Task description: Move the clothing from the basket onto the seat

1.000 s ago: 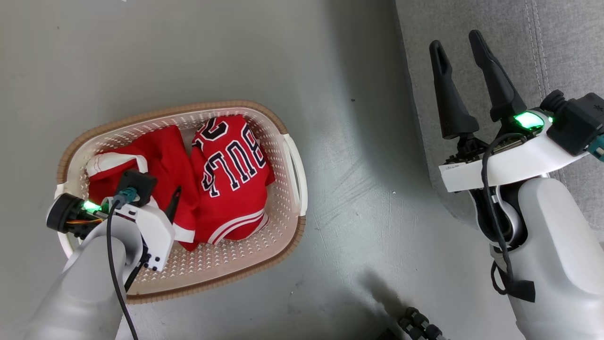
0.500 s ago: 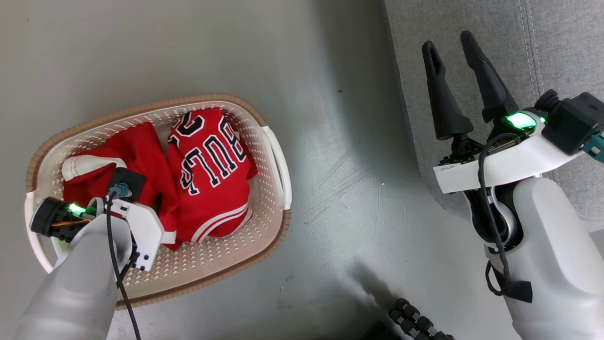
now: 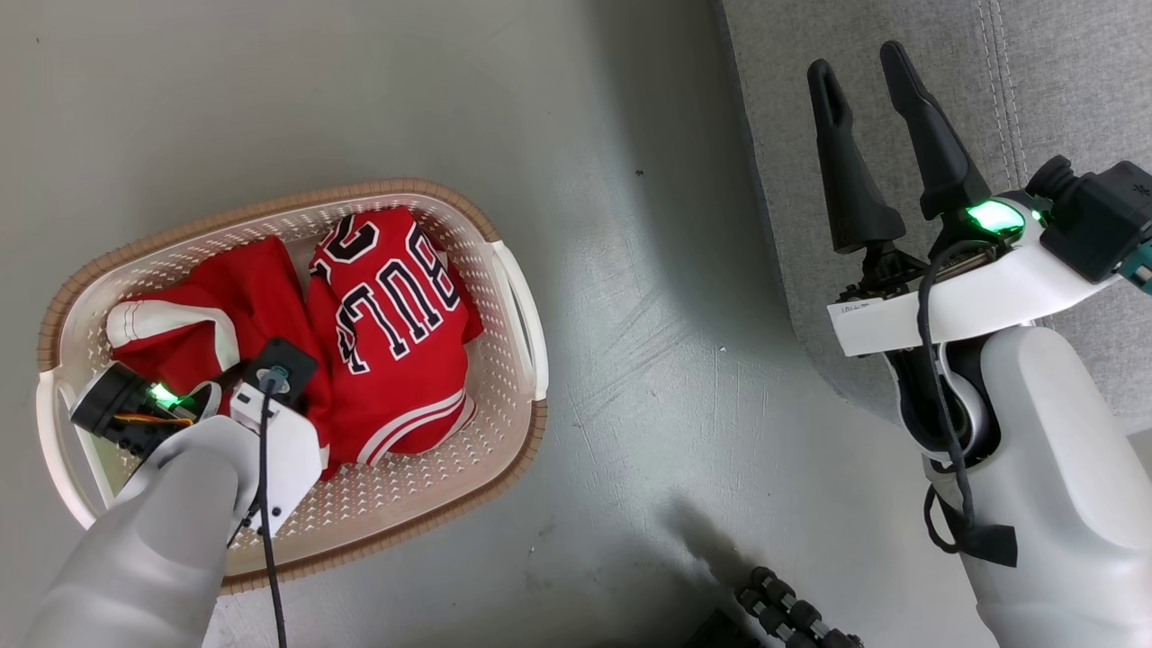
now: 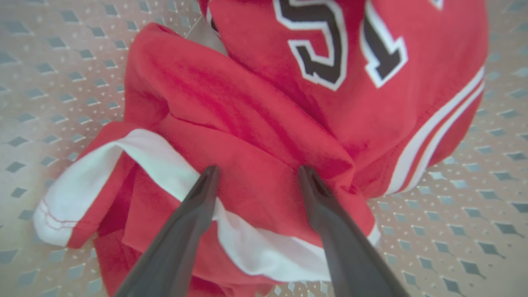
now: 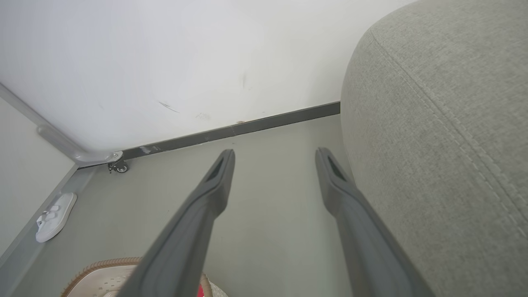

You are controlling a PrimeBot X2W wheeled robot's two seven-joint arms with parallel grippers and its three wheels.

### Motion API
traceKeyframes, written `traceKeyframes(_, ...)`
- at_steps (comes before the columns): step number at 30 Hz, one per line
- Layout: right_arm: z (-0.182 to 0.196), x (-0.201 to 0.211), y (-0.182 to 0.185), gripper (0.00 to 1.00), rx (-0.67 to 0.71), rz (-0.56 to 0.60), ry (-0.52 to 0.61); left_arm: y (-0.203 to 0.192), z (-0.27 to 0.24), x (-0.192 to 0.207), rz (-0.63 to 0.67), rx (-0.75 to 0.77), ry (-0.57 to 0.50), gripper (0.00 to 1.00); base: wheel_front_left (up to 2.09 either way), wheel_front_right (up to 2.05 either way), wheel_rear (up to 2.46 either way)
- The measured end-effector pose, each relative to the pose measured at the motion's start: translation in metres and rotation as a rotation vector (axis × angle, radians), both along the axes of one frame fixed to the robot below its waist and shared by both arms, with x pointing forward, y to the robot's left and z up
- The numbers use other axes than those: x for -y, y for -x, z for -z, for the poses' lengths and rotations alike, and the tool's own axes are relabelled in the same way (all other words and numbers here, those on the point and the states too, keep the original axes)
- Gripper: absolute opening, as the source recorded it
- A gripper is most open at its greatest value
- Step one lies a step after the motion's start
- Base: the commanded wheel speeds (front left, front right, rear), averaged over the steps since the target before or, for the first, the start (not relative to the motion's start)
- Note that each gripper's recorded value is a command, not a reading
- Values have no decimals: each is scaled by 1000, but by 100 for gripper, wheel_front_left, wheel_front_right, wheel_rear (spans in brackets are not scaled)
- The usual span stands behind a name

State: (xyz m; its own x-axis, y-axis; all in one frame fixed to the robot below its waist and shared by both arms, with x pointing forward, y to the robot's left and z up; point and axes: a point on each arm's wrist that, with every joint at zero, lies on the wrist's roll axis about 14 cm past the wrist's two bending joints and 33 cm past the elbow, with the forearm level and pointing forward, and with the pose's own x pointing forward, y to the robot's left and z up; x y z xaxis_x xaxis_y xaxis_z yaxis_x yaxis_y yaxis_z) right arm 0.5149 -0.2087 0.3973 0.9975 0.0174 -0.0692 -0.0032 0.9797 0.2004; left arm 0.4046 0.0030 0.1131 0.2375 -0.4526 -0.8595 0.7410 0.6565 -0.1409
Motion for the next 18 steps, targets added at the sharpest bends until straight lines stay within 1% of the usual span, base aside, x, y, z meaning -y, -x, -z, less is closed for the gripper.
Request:
traceKeyframes(3, 1, 0, 0, 100, -2, 0, 0, -3, 1, -3, 58, 32, -32, 100, 0, 0, 0)
traceKeyframes(8, 2, 0, 0, 100, -5, 0, -2, 0, 9, -20, 69, 11, -88, 100, 0, 0, 0)
traceKeyframes(10, 2, 0, 0, 100, -5, 0, -2, 2, 11, -20, 77, -1, -97, 100, 0, 0, 0)
traceKeyframes(13, 2, 0, 0, 100, -5, 0, -2, 7, 8, -11, 94, -16, -94, 77, 0, 0, 0)
traceKeyframes(15, 1, 0, 0, 100, -4, 0, -2, 10, 8, -8, 103, -27, -85, 48, 0, 0, 0)
traceKeyframes(16, 1, 0, 1, 100, -4, 1, -2, 10, 8, -9, 105, -29, -87, 39, 0, 0, 0)
traceKeyframes(17, 1, 0, 1, 100, -4, 1, -2, 10, 8, -9, 105, -29, -87, 18, 0, 0, 0)
traceKeyframes(18, 1, 0, 1, 100, -4, 1, -2, 10, 9, -11, 108, -33, -89, 0, 0, 0, 0)
